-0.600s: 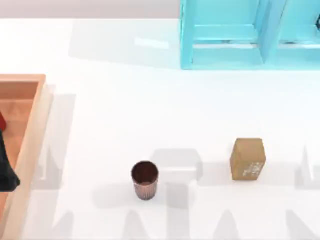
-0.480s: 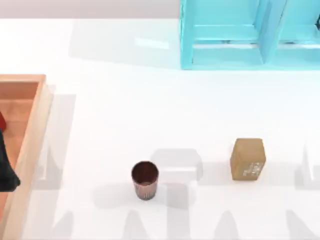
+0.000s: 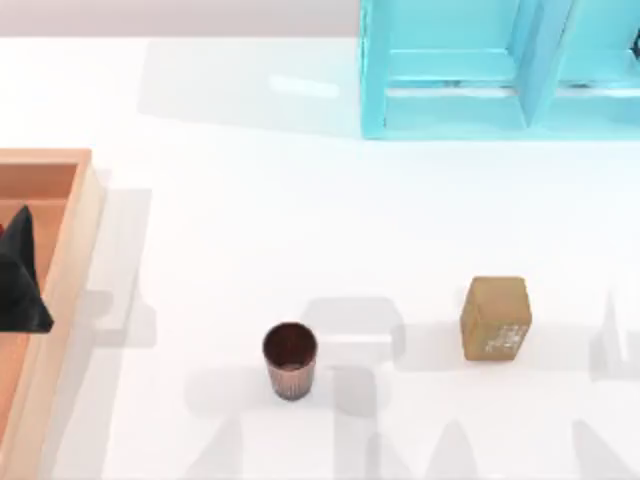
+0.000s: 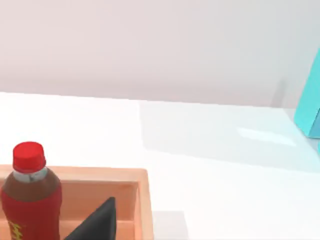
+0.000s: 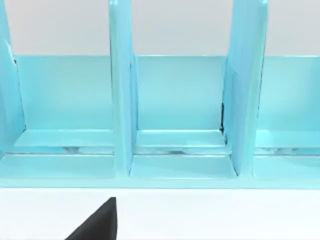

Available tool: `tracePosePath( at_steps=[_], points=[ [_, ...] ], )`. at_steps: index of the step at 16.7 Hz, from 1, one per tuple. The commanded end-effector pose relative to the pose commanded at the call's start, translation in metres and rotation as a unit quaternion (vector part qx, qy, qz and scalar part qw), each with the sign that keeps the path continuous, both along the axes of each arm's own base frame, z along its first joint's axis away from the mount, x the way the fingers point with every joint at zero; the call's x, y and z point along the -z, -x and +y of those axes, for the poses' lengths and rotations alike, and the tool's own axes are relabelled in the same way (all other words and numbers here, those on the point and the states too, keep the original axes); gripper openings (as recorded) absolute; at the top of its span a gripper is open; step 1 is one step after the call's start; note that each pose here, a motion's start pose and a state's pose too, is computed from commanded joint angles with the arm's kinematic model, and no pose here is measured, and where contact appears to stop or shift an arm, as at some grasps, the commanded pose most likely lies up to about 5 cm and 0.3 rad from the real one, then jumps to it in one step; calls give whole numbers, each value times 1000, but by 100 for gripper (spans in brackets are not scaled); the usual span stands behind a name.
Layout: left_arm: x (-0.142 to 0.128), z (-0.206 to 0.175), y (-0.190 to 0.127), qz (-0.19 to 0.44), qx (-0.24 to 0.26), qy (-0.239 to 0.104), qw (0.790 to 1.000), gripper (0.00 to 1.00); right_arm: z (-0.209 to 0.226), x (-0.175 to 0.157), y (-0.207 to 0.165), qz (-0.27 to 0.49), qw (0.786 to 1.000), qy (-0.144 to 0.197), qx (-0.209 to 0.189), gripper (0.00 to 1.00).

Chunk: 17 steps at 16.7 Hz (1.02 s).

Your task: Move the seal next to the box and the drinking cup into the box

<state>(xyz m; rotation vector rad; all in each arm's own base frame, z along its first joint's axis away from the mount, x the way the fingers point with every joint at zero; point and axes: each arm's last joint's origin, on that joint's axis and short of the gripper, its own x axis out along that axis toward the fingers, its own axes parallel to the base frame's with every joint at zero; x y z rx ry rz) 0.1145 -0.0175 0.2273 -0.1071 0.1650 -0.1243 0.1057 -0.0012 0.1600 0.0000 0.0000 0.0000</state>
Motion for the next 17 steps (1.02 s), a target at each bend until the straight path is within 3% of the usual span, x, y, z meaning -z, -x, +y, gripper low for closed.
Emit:
tracePosePath(
  at_steps=[5, 10, 13, 17],
  points=[
    [-76, -34, -40, 125, 53, 48, 990, 100, 0, 0, 0, 0, 1000, 0, 0, 100],
    [-128, -111, -109, 273, 85, 67, 956, 100, 0, 0, 0, 0, 1000, 0, 0, 100],
    [-133, -179, -146, 357, 87, 59, 928, 100, 0, 0, 0, 0, 1000, 0, 0, 100],
    [-105, -276, -171, 452, 70, 25, 889, 100, 0, 0, 0, 0, 1000, 0, 0, 100]
  ],
)
